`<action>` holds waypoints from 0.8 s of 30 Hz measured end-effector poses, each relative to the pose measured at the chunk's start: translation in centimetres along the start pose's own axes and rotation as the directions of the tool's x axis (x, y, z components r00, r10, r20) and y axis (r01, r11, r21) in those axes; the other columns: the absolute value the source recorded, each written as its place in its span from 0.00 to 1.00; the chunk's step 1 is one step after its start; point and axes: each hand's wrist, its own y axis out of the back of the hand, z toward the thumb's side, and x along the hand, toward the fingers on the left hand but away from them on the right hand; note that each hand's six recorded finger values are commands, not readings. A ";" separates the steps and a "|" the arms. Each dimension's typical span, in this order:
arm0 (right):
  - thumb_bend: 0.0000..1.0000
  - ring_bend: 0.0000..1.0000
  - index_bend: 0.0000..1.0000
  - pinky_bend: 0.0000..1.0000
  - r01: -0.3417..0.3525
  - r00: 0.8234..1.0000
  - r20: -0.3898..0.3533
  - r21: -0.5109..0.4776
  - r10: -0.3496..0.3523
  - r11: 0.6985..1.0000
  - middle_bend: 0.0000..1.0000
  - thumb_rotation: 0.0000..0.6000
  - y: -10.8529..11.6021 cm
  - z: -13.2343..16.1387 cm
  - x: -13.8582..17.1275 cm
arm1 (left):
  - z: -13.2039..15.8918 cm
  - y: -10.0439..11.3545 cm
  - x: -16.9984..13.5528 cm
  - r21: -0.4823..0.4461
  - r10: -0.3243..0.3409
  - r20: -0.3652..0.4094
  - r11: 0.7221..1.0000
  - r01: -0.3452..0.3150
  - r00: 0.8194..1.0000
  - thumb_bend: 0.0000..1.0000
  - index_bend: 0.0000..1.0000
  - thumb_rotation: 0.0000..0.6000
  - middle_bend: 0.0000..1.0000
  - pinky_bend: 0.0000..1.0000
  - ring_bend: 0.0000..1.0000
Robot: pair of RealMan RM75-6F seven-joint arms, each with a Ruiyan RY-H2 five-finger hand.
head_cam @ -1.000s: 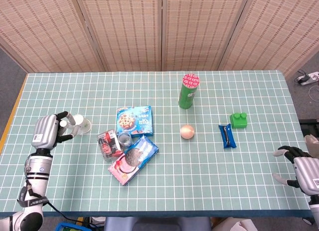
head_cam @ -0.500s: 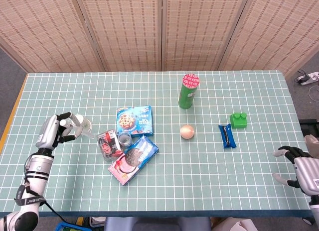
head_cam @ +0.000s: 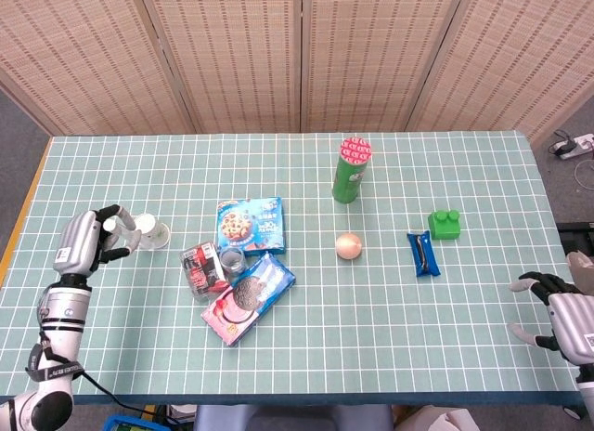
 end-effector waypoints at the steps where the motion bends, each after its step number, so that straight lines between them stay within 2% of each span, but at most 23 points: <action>1: 0.13 0.23 0.38 0.34 0.000 1.000 0.000 0.000 0.000 1.000 0.29 1.00 0.0 0.0 0.0 | -0.1 0.0 0.0 0.042 0.020 -0.003 0.999 -0.020 1.000 0.47 0.74 1.00 1.00 1.00 1.00; 4: 0.13 0.23 0.38 0.34 -0.001 1.000 -0.002 -0.001 0.001 1.000 0.29 1.00 0.0 0.0 0.0 | -0.2 0.1 -0.1 0.123 0.068 -0.016 0.990 -0.066 0.998 0.47 0.74 1.00 1.00 1.00 1.00; 7: 0.13 0.23 0.38 0.34 0.000 1.000 -0.003 -0.001 0.000 1.000 0.29 1.00 0.0 0.0 0.1 | 0.0 -0.2 -0.1 0.109 0.050 -0.020 0.993 -0.047 0.999 0.47 0.74 1.00 1.00 1.00 1.00; 10: 0.13 0.23 0.38 0.34 0.001 1.000 -0.003 -0.002 -0.001 1.000 0.29 1.00 0.1 0.0 0.1 | 0.3 -0.8 -0.3 0.005 -0.009 -0.016 1.000 0.009 1.000 0.47 0.74 1.00 1.00 1.00 1.00; 12: 0.13 0.23 0.38 0.34 0.001 1.000 -0.003 -0.002 -0.001 1.000 0.29 1.00 0.1 0.0 0.1 | 0.6 -1.1 -0.4 -0.097 -0.063 -0.007 0.993 0.062 0.998 0.47 0.74 1.00 1.00 1.00 1.00; 13: 0.13 0.23 0.38 0.34 0.001 1.000 -0.003 -0.002 -0.001 1.000 0.29 1.00 0.1 0.0 0.1 | 0.8 -1.3 -0.5 -0.143 -0.087 -0.001 0.986 0.086 0.996 0.47 0.74 1.00 1.00 1.00 1.00; 17: 0.13 0.23 0.38 0.34 -0.002 1.000 -0.002 -0.001 0.002 1.000 0.29 1.00 0.0 0.0 0.0 | 1.2 -1.6 -0.8 -0.322 -0.197 0.030 0.926 0.196 0.980 0.47 0.74 1.00 1.00 1.00 1.00; 20: 0.13 0.23 0.38 0.34 -0.004 1.000 -0.001 0.000 0.004 1.000 0.29 1.00 0.0 0.0 0.0 | 1.2 -1.8 -1.1 -0.368 -0.248 0.043 0.897 0.246 0.968 0.47 0.74 1.00 1.00 1.00 1.00; 21: 0.13 0.23 0.38 0.34 -0.004 1.000 -0.001 0.000 0.004 1.000 0.29 1.00 0.0 0.0 0.0 | 1.2 -1.8 -1.1 -0.370 -0.250 0.044 0.895 0.248 0.967 0.47 0.74 1.00 1.00 1.00 1.00; 24: 0.13 0.23 0.38 0.34 -0.004 1.000 -0.001 -0.002 0.004 1.000 0.29 1.00 0.0 0.0 0.0 | 0.8 -1.6 -1.0 -0.325 -0.223 0.039 0.919 0.224 0.974 0.47 0.74 1.00 1.00 1.00 1.00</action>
